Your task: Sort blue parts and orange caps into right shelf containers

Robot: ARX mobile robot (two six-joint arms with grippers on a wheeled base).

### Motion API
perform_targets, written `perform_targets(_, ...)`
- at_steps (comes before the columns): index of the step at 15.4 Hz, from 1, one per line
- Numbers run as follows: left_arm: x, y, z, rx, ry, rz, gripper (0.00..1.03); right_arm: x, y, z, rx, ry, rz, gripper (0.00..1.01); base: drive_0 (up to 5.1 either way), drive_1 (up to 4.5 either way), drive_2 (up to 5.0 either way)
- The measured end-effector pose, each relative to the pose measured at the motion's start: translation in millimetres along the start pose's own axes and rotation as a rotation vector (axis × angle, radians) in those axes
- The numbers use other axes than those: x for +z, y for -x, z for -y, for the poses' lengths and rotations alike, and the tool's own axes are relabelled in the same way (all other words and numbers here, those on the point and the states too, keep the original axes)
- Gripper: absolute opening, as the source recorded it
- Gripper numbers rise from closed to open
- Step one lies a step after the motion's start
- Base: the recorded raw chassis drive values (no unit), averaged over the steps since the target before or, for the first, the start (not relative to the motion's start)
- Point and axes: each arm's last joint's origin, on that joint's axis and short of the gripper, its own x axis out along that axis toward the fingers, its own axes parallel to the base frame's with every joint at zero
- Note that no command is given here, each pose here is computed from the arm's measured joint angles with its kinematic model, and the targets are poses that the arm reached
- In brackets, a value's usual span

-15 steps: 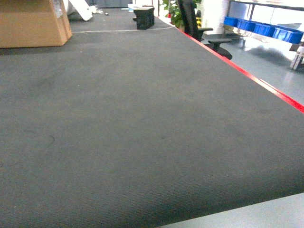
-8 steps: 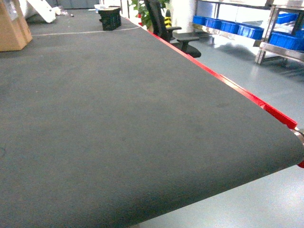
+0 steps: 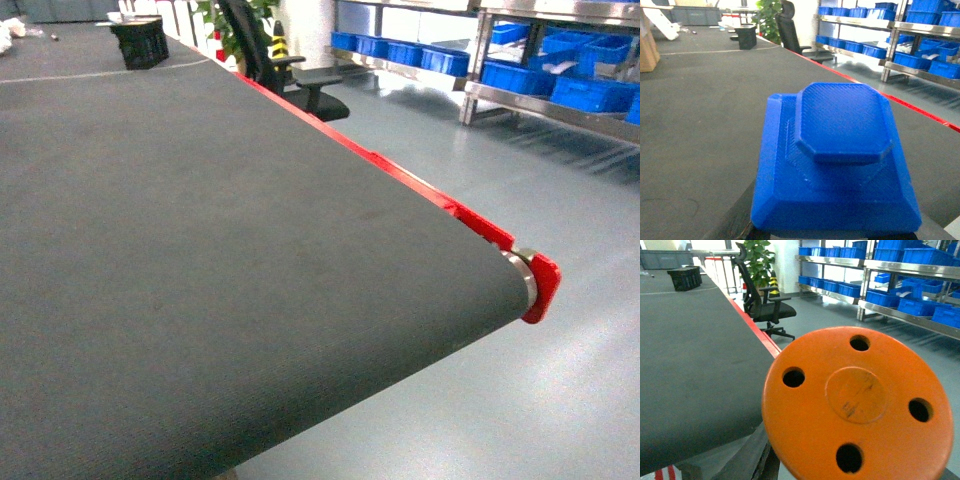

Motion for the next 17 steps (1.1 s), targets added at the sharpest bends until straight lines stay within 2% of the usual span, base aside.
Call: perform_targets(17,0.0,0.0,0.0,0.0,0.0,0.0,0.42,0.0,0.0,0.0,0.0,0.0,0.0,0.45,-1.5,-1.53,-1.5)
